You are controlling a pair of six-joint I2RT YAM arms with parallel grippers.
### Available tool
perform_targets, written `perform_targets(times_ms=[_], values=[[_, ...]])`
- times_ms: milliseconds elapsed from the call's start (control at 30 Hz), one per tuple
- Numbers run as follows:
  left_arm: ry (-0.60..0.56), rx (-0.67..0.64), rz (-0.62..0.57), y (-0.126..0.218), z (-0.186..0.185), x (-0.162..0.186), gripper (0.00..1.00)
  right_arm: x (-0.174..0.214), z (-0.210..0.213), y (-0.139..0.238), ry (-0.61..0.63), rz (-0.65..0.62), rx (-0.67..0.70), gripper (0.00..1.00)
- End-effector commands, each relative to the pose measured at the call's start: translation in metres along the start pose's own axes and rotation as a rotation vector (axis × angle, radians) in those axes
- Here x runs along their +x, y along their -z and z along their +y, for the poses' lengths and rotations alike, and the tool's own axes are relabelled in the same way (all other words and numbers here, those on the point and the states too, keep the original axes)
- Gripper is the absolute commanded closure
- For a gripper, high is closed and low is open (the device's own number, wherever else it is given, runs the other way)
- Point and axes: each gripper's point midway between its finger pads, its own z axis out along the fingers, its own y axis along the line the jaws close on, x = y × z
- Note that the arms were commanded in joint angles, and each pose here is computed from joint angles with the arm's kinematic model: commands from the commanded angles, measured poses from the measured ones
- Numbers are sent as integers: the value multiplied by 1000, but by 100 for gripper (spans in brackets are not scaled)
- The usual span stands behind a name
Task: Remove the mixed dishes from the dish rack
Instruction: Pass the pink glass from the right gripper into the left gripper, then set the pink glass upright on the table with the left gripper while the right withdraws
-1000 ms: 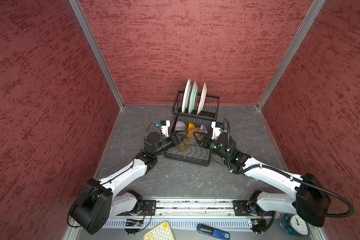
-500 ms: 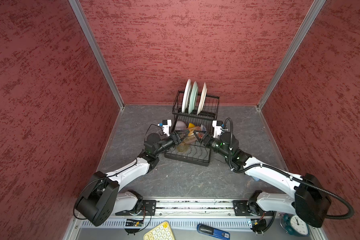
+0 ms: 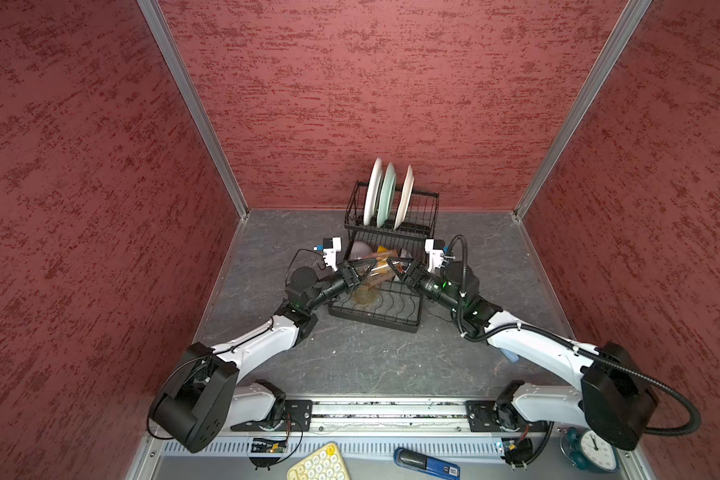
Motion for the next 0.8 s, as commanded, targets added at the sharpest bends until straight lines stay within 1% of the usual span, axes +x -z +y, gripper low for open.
perform_targets(times_ms=[0, 33, 167, 267, 300, 400, 533, 667, 767], values=[[-26, -66, 21, 2, 16, 7, 98, 1, 5, 0, 58, 14, -26, 37], [-29, -73, 18, 3, 18, 7, 100, 1, 6, 0, 63, 14, -27, 34], [-48, -94, 7, 6, 18, 6, 100, -1, 3, 3, 69, 1, -12, 21], [-61, -118, 0, 9, 19, 4, 100, -3, -1, 6, 82, -19, 4, 14], [-69, -126, -1, 10, 19, 4, 100, -4, -4, 8, 89, -25, 16, 10], [-88, -157, -4, 11, 21, 2, 100, -6, -10, 11, 118, -38, 45, 4], [-118, -201, -4, 13, 26, -1, 100, -9, -16, 16, 175, -51, 85, 1], [-134, -272, -6, 19, 35, -5, 100, -11, -24, 24, 256, -66, 141, 1], [-169, -330, -34, 29, 38, -16, 100, -12, -30, 30, 302, -67, 186, 1]])
